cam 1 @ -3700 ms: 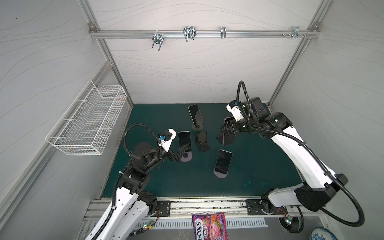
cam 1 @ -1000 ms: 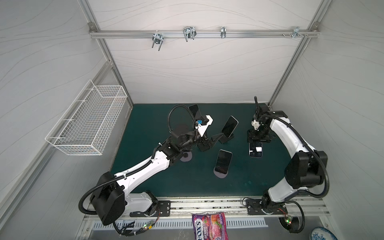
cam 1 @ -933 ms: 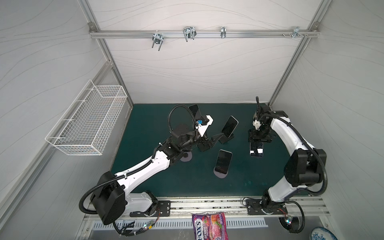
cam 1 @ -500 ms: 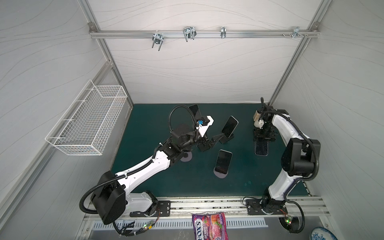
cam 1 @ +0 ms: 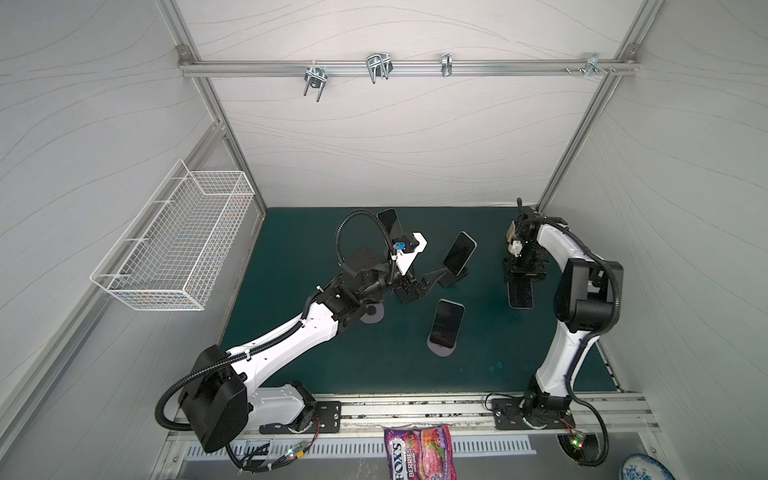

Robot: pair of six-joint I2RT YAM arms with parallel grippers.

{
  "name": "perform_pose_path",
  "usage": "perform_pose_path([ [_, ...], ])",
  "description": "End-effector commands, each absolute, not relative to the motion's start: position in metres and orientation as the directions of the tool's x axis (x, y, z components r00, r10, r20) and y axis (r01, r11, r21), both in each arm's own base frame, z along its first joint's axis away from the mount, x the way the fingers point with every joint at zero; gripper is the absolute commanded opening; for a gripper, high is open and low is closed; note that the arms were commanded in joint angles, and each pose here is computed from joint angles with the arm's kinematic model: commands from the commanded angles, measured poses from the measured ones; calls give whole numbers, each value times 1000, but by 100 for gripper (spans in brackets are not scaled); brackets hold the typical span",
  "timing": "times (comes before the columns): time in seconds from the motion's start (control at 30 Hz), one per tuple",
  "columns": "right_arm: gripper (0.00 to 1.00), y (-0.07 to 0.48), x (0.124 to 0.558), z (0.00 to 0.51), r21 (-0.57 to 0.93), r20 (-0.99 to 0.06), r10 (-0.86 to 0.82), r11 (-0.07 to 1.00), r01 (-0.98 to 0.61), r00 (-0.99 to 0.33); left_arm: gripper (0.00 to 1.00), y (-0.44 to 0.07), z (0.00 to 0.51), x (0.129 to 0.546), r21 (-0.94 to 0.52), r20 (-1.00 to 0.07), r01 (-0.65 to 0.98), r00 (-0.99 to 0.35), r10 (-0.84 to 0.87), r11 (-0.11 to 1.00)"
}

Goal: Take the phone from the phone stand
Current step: 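Lower the pink-edged phone with the right gripper while the left arm reaches forward, then set the pink-edged phone flat on the table and open the right gripper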

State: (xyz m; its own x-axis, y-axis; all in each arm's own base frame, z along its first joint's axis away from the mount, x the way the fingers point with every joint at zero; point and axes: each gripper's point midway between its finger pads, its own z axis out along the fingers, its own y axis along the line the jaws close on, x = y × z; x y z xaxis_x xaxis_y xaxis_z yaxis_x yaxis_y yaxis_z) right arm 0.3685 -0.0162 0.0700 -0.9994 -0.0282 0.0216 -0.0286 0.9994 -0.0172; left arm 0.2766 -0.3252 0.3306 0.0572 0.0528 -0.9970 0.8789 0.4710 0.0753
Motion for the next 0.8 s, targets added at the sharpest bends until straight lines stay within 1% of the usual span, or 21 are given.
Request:
perform_pose_path([
  [0.0,56,-14,369,66,7,43,-54,999,-53,-998,95,-322,345,273,118,-993,870,116,34,478],
  [0.27,57,-18,372,47,-13,90,-58,998,-60,-994,95,-319,343,273,113,-993,865,111,33,489],
  [0.53,58,-20,374,37,-22,115,-53,998,-56,-992,95,-318,339,276,110,-994,857,105,38,503],
  [0.63,59,-22,375,34,-29,117,-48,998,-52,-992,95,-318,341,277,111,-994,854,107,36,508],
  [0.77,64,-25,376,31,-45,120,-43,998,-49,-992,95,-314,342,276,110,-994,847,107,35,520],
])
